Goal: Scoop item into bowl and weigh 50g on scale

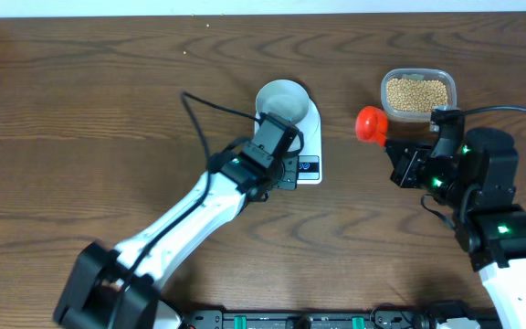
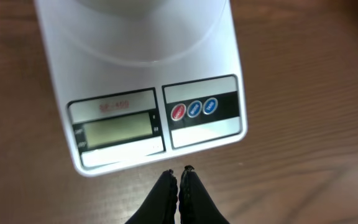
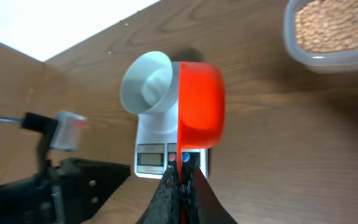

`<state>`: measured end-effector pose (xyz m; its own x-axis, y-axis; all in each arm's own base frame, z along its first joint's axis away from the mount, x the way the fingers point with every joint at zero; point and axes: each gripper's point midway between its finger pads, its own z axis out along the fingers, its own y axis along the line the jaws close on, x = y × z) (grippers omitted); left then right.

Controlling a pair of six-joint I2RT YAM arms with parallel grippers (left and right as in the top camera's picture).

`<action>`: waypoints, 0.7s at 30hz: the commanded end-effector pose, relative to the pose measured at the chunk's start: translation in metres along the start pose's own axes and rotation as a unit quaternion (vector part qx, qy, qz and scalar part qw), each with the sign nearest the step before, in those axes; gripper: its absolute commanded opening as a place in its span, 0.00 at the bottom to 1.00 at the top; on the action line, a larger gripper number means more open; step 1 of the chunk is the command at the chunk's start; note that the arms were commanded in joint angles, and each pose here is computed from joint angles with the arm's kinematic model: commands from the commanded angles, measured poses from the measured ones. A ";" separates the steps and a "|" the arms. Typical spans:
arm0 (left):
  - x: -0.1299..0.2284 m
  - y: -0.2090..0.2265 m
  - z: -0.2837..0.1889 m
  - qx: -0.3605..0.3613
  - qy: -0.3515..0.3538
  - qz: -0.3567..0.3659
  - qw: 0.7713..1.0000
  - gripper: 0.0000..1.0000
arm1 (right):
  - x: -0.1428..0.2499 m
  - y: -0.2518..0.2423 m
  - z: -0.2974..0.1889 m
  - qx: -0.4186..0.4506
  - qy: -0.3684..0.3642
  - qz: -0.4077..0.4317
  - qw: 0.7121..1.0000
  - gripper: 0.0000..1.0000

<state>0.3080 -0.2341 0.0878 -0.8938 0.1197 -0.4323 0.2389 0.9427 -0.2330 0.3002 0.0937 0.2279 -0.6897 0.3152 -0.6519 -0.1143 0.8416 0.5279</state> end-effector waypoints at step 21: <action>0.004 -0.002 0.061 -0.036 -0.002 0.127 0.991 0.08 | -0.031 -0.008 -0.026 0.077 -0.033 -0.081 0.993 0.02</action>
<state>0.3207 -0.2622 0.0362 -0.8182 0.3390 -0.4644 0.4314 0.8959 -0.1061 0.3013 0.0687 0.2491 -0.6425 0.2047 -0.7384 -0.1008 0.9327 0.3463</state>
